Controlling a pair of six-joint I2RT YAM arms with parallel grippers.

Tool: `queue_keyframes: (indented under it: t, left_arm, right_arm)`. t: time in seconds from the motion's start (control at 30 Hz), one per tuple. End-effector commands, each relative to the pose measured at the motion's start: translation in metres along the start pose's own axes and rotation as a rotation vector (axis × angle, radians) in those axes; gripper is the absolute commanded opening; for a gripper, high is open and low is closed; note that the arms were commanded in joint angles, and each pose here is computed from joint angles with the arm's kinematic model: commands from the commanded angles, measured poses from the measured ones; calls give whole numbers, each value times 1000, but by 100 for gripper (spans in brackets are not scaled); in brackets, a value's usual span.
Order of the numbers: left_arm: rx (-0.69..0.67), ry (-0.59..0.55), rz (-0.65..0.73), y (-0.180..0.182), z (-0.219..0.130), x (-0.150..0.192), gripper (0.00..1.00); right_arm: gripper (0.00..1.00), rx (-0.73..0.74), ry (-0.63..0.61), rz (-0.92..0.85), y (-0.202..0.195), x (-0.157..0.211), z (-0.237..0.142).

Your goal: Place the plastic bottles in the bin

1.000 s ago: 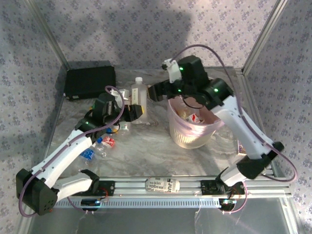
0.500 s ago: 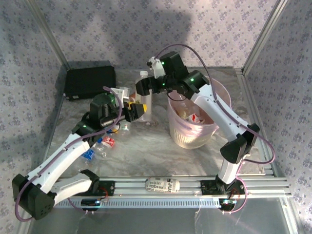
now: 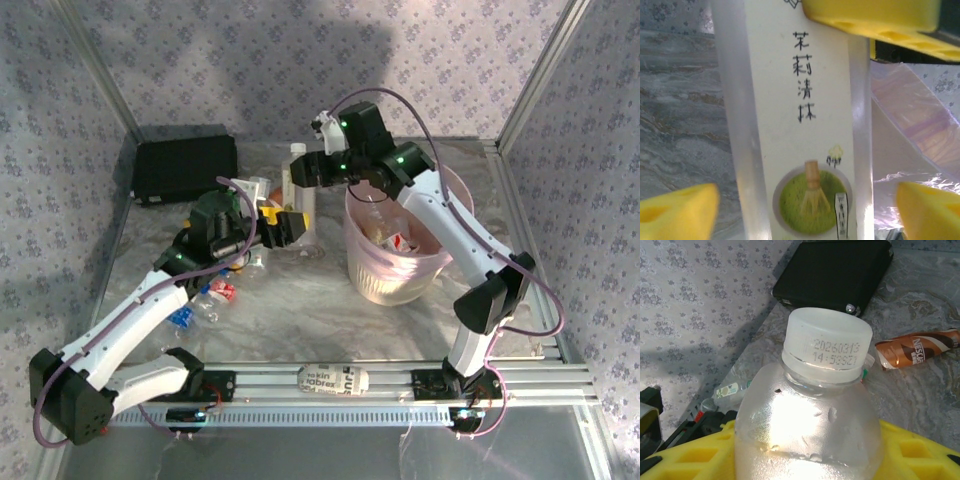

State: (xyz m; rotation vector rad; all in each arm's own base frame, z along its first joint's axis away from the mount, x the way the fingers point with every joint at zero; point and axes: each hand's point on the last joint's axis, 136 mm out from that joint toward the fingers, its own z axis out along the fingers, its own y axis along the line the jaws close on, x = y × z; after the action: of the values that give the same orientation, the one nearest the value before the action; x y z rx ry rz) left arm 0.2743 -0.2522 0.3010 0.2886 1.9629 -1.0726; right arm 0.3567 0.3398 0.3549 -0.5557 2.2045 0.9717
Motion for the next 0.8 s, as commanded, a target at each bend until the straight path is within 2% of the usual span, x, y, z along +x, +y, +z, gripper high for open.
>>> queue_keyframes:
  t: [0.0, 0.2, 0.43, 0.57, 0.77]
  left_arm:
    - [-10, -45, 25, -10, -7, -20, 100]
    - [-164, 25, -34, 27, -14, -7, 100]
    - [-463, 185, -154, 107, -19, 37, 97]
    - [-541, 255, -183, 129, -18, 55, 97]
    - [-605, 326, -173, 144, -13, 65, 95]
  right_arm:
    - [53, -1, -107, -51, 3, -30, -39]
    - [53, 71, -226, -62, -18, -56, -106]
    - [53, 183, -369, -3, -48, -73, -196]
    - [49, 297, -345, 7, -69, -56, -220]
    - [48, 382, -292, 16, -84, -23, -233]
